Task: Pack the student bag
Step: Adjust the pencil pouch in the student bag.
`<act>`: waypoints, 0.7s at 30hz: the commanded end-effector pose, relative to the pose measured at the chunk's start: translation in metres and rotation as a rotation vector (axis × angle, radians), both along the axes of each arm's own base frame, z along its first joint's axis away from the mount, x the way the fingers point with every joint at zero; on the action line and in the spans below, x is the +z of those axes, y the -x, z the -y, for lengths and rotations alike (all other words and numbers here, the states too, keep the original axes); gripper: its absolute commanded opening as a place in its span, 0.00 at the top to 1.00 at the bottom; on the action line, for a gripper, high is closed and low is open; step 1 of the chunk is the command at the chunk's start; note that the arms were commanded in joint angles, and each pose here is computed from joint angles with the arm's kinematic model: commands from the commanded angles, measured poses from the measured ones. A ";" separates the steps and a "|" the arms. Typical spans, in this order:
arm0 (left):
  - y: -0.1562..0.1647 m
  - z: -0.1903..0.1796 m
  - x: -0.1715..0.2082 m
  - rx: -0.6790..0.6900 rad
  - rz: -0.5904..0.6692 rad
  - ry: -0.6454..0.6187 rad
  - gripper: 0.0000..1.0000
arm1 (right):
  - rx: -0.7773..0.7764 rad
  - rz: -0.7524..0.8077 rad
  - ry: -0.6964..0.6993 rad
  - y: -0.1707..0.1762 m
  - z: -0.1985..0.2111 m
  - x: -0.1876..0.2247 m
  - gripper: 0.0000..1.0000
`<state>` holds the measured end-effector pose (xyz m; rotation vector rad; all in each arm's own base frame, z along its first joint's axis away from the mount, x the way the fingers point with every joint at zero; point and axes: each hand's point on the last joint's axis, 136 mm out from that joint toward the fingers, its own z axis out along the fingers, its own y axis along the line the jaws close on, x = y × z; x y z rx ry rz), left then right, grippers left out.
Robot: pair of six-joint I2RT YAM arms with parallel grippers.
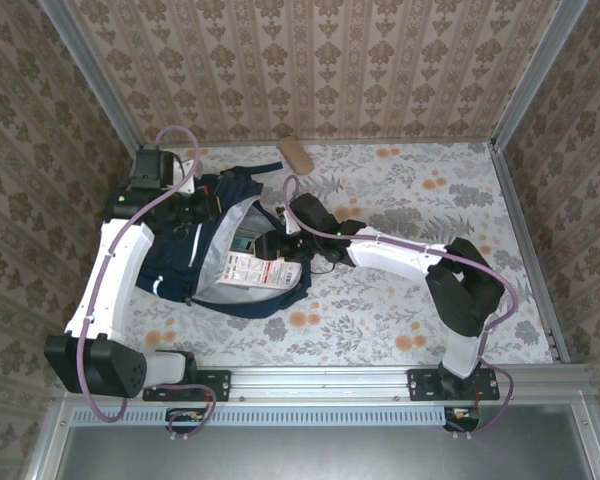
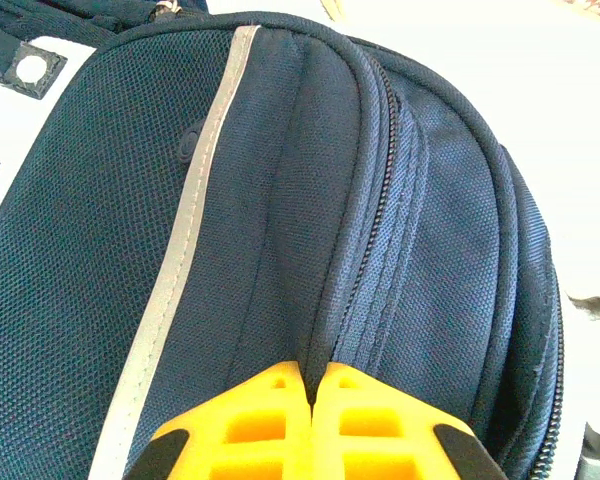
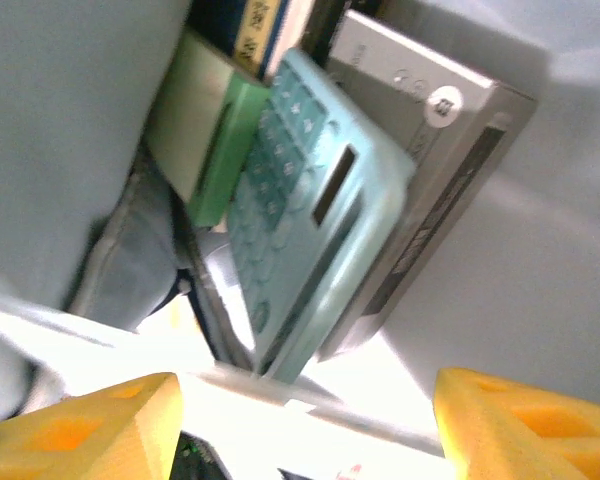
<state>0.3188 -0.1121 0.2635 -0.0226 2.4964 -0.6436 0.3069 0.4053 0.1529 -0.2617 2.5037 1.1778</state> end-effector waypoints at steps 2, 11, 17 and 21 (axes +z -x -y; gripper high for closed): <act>-0.005 0.000 0.012 0.017 0.057 0.023 1.00 | 0.047 0.013 -0.038 0.012 -0.004 0.019 0.32; 0.003 -0.002 0.023 0.020 0.081 0.014 1.00 | 0.121 0.012 0.012 0.020 -0.006 0.009 0.31; 0.003 0.004 0.033 0.014 0.106 0.042 1.00 | 0.006 -0.039 -0.062 0.037 -0.007 0.007 0.29; 0.006 0.015 0.028 -0.026 0.098 0.056 1.00 | 0.015 -0.038 -0.081 0.054 -0.025 0.002 0.31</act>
